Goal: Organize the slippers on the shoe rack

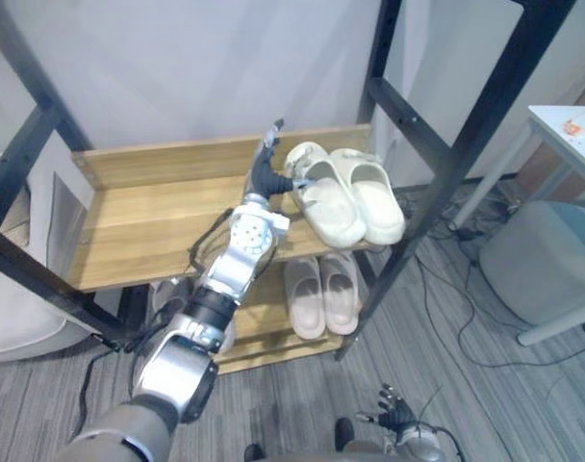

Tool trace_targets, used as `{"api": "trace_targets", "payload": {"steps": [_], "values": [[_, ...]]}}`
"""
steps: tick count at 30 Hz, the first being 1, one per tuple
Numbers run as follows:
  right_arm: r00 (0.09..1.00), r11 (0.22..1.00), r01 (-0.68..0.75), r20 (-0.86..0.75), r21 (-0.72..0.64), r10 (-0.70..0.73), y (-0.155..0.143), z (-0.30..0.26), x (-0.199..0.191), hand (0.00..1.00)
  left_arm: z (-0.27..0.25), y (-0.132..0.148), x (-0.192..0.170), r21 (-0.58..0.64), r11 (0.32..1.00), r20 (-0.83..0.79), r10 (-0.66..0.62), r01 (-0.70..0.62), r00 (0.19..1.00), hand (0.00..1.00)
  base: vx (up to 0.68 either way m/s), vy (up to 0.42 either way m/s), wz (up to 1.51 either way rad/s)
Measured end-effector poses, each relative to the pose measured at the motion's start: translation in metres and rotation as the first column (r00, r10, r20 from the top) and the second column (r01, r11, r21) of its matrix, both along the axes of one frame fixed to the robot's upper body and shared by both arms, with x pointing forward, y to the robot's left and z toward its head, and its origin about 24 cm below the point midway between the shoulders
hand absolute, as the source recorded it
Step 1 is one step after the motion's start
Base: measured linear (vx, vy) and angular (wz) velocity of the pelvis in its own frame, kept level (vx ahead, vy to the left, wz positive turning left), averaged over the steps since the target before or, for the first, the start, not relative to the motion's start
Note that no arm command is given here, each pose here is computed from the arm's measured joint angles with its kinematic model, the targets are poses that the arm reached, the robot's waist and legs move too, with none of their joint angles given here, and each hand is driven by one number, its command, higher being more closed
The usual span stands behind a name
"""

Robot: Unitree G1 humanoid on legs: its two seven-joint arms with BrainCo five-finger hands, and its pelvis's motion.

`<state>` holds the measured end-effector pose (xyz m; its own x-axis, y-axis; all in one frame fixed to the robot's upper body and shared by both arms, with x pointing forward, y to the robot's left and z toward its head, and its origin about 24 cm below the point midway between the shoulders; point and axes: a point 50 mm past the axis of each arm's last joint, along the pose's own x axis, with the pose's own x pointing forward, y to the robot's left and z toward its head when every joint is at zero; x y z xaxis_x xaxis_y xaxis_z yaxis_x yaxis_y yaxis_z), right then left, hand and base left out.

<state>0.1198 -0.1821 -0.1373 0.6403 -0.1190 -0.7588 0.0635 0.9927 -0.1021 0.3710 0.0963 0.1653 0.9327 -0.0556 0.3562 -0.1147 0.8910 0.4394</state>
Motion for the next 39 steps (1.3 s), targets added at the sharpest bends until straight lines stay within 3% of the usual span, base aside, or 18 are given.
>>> {"api": "trace_targets", "payload": {"steps": [6, 7, 20, 39], "values": [[1.000, 1.000, 0.011, 0.011, -0.002, -0.011, -0.002, 0.001, 0.001, 0.00, 0.000, 0.011, 0.005, 0.039, 0.997, 0.000, 0.066, -0.066, 0.998, 0.00, -0.01, -0.029, -0.11], [1.000, 1.000, 0.017, 0.012, -0.002, -0.017, -0.003, 0.001, 0.001, 0.00, 0.000, 0.013, 0.006, 0.050, 0.996, -0.003, 0.076, -0.076, 0.997, 1.00, 0.00, -0.042, -0.04], [0.999, 0.999, 0.034, 0.043, -0.010, -0.033, -0.007, 0.004, 0.005, 0.00, 0.001, 0.020, 0.017, 0.134, 0.982, -0.028, 0.135, -0.131, 0.990, 1.00, -0.03, -0.040, -0.05], [0.997, 0.999, 0.030, 0.069, -0.021, -0.029, -0.011, 0.008, 0.008, 0.00, 0.020, 0.033, 0.021, 0.288, 0.938, 0.068, 0.183, -0.195, 0.981, 1.00, -0.03, -0.042, -0.01]]}}
